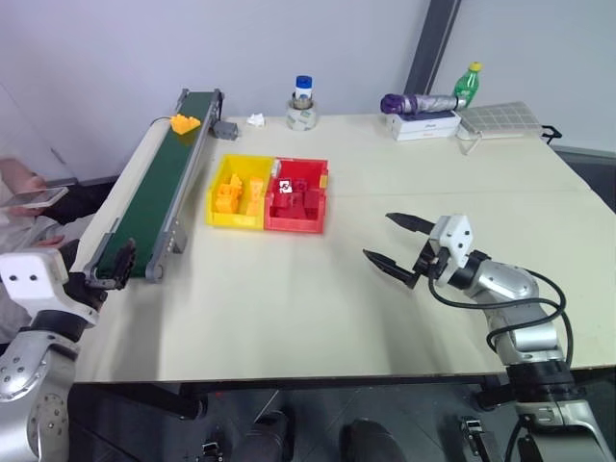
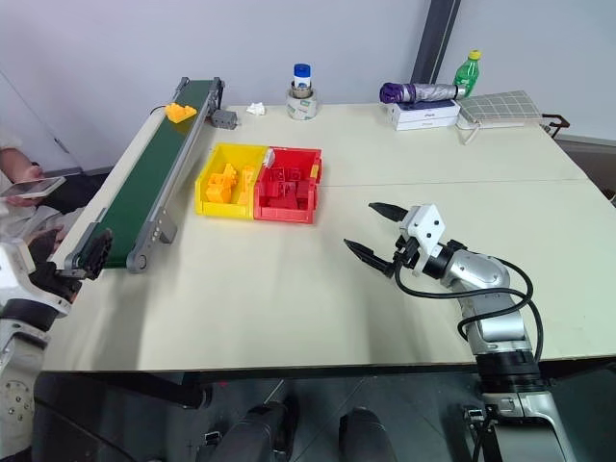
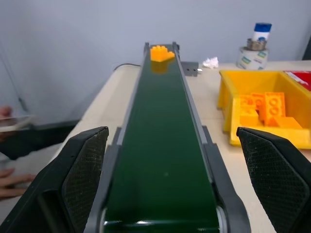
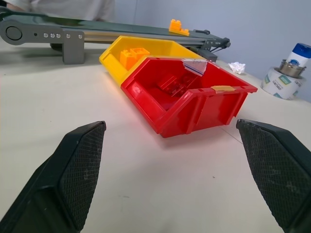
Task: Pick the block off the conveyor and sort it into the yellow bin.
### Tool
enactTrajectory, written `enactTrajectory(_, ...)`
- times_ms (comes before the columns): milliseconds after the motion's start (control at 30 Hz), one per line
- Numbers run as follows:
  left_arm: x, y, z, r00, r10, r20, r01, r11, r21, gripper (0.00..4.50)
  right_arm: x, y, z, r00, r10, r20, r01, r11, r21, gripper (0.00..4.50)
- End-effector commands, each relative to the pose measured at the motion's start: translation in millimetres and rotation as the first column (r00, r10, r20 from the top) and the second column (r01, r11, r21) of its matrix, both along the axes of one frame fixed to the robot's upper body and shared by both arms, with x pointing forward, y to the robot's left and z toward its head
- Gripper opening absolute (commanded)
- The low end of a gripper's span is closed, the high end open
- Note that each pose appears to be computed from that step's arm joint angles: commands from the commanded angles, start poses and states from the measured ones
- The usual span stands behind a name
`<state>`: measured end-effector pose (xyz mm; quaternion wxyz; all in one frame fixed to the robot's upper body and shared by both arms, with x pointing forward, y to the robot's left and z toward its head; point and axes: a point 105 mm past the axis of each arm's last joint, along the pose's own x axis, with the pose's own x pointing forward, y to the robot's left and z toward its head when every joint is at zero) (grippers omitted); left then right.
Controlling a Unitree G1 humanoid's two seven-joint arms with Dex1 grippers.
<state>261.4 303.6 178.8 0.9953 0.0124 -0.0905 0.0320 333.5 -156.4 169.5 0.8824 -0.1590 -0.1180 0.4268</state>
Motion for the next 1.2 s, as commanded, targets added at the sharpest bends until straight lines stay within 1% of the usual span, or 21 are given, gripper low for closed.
enactTrajectory(33,-1.4,-3.6,4.6,1.0,-0.016,0.016,0.016,1.0,0.0,4.46,-1.2,1.7,15.8,0.998,0.013,0.065,-0.014,1.0,0.005,4.5)
enactTrajectory(233,-1.5,-7.1,-0.8,0.998,-0.058,-0.009,0.058,0.997,-0.046,4.46,-1.8,2.3,16.5,0.998,0.021,0.065,-0.021,1.0,0.003,4.5)
enactTrajectory(333,-2.9,-5.5,-6.3,0.998,-0.047,-0.034,0.044,0.996,-0.083,4.46,-1.9,2.5,16.2,0.998,0.023,0.065,-0.023,1.0,0.001,4.5)
enactTrajectory(433,-1.5,-7.0,-6.2,0.997,-0.056,-0.047,0.051,0.995,-0.089,4.46,-1.9,2.6,16.0,0.998,0.024,0.063,-0.025,1.0,0.003,4.5)
enactTrajectory(567,3.3,-11.3,1.7,0.997,-0.071,-0.032,0.069,0.996,-0.06,4.46,-1.3,3.4,15.8,0.998,0.027,0.061,-0.027,1.0,0.003,4.5)
enactTrajectory(800,4.7,-15.2,-3.1,0.995,-0.077,-0.055,0.074,0.996,-0.057,4.46,-2.4,4.3,15.8,0.998,0.029,0.06,-0.029,1.0,0.006,4.5)
enactTrajectory(1000,7.0,-14.1,0.9,0.997,-0.071,-0.043,0.069,0.996,-0.05,4.46,-2.2,3.6,15.3,0.998,0.027,0.057,-0.027,1.0,0.004,4.5)
enactTrajectory(1200,8.0,-10.0,-0.3,0.997,-0.056,-0.051,0.054,0.997,-0.051,4.46,-2.0,4.9,14.6,0.998,0.028,0.056,-0.028,1.0,0.006,4.5)
